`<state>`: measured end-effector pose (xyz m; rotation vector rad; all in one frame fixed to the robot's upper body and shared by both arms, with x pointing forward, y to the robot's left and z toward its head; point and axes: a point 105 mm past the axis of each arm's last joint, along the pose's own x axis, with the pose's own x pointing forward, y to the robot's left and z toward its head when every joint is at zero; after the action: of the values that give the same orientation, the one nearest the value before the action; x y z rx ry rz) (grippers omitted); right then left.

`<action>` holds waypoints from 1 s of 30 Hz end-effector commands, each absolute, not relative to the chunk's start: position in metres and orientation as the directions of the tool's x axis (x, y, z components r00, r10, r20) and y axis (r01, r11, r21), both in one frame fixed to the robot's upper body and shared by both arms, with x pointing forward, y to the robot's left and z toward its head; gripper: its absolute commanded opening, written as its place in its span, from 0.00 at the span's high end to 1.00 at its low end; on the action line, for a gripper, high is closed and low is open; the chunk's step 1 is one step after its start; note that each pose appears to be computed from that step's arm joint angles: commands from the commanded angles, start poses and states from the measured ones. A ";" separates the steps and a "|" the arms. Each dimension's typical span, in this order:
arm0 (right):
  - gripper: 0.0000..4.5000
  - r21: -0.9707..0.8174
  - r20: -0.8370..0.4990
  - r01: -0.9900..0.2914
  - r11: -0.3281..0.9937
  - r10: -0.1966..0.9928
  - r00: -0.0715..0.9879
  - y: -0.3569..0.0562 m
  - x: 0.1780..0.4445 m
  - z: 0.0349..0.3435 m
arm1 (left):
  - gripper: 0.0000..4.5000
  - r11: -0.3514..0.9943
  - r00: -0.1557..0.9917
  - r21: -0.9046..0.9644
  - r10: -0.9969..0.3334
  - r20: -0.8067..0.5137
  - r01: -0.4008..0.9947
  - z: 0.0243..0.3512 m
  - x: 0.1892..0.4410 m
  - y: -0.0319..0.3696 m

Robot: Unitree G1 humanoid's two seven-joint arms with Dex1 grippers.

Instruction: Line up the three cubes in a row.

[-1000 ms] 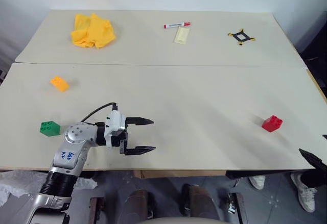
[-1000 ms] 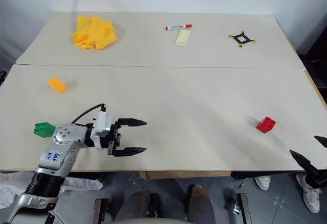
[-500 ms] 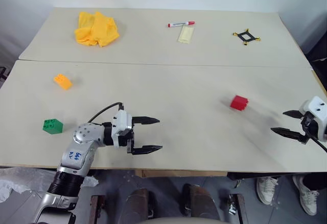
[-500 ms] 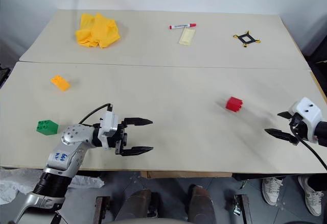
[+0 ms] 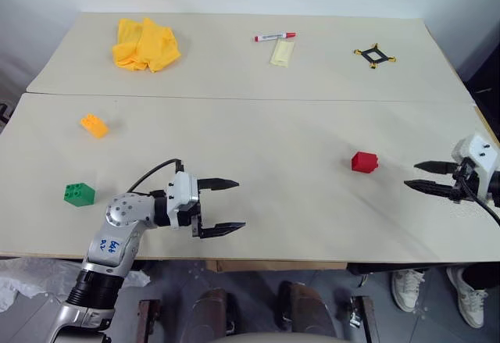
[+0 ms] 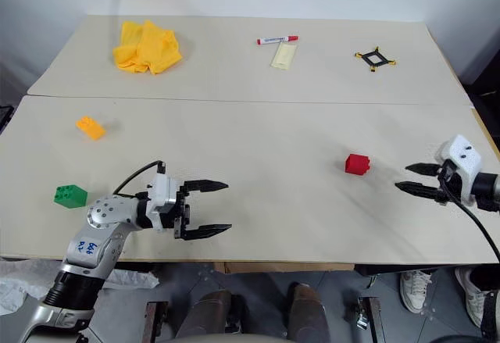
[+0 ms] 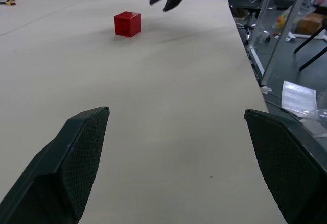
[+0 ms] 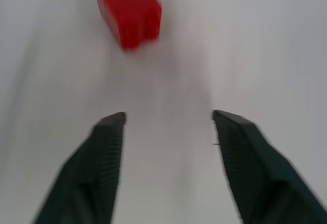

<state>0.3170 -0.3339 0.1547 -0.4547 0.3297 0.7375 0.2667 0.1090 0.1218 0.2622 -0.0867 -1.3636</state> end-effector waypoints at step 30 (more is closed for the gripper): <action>0.99 -0.323 -0.447 -0.768 0.553 0.626 0.639 -0.249 0.346 0.143 | 0.00 0.221 0.252 0.286 -0.965 -0.076 0.932 0.126 0.268 0.112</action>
<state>0.3469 -0.2535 0.1513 -0.5125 0.2792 0.8221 0.2700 0.1108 0.1190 0.2747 -0.0905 -1.3235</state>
